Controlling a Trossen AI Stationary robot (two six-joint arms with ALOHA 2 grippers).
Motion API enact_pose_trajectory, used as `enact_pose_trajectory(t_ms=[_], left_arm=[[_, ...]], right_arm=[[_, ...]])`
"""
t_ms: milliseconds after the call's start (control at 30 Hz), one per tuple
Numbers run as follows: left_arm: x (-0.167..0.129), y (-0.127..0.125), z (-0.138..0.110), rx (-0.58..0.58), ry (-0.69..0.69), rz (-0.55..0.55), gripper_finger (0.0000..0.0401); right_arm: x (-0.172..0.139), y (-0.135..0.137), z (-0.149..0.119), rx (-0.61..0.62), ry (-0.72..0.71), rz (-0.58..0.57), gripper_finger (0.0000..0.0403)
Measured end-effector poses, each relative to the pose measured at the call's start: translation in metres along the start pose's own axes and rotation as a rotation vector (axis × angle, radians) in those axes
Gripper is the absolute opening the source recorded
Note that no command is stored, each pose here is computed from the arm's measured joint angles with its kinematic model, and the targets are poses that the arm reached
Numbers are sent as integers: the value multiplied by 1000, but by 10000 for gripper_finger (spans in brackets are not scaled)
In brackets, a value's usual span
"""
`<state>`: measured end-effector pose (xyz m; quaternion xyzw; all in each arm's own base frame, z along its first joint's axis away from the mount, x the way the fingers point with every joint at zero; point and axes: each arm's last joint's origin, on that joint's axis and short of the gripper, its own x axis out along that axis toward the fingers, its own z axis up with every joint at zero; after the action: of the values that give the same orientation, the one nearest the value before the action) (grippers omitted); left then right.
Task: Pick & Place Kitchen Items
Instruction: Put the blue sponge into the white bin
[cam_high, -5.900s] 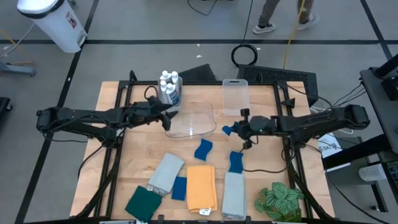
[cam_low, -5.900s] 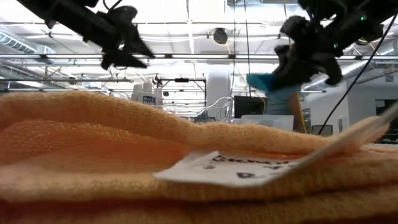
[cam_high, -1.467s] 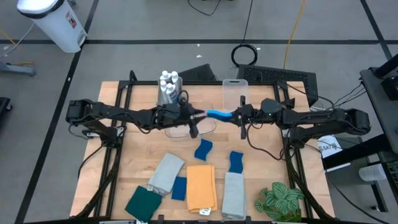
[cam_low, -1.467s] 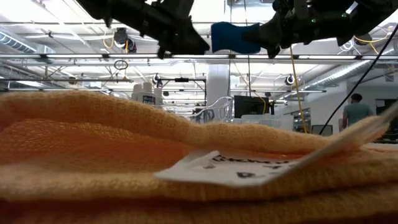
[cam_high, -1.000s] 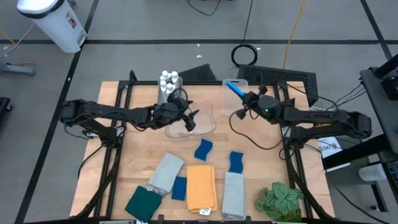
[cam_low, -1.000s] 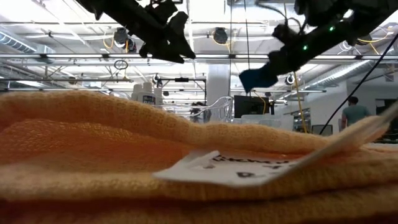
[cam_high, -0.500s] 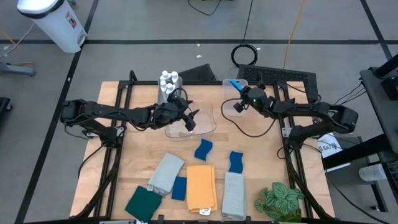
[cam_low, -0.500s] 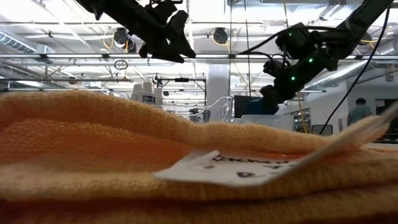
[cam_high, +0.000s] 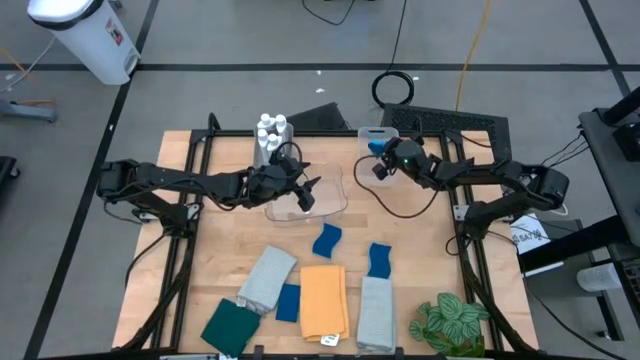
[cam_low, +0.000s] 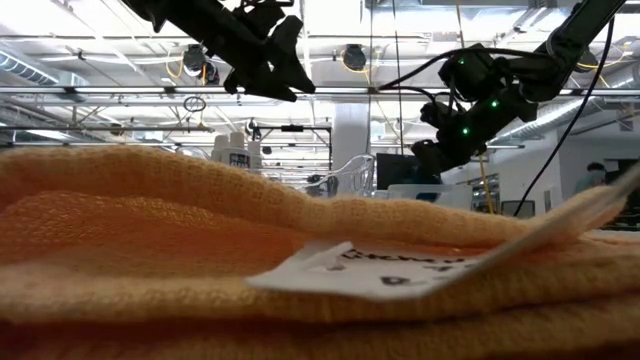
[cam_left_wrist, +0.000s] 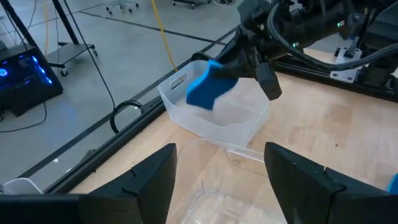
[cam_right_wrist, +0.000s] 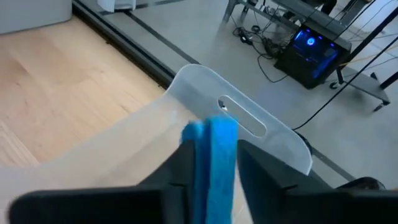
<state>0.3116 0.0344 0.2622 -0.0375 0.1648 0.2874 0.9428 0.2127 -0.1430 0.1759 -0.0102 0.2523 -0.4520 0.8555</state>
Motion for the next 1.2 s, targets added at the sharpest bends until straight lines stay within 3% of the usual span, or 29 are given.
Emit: enact_pose_trajectory(t_ms=[233, 400, 500, 733, 933, 1067, 1200], left_arm=[[0, 0, 0, 4, 1, 0, 248], [0, 0, 0, 4, 1, 0, 248], [0, 0, 0, 5, 3, 0, 248], [0, 0, -2, 12, 21, 2, 248], [0, 0, -2, 8, 21, 3, 248], [0, 0, -2, 7, 21, 2, 248], [0, 0, -2, 6, 20, 2, 248]], right_arm=[[0, 0, 1, 2, -13, 3, 183], [-2, 3, 4, -6, -40, 122, 216], [-5, 3, 7, -1, -58, 183, 225], [-13, -1, 19, -67, -159, 167, 225], [-28, 4, 29, 10, -220, 217, 220], [-43, 13, 35, -7, -272, 432, 223], [-63, 27, 39, -60, -345, 819, 222]])
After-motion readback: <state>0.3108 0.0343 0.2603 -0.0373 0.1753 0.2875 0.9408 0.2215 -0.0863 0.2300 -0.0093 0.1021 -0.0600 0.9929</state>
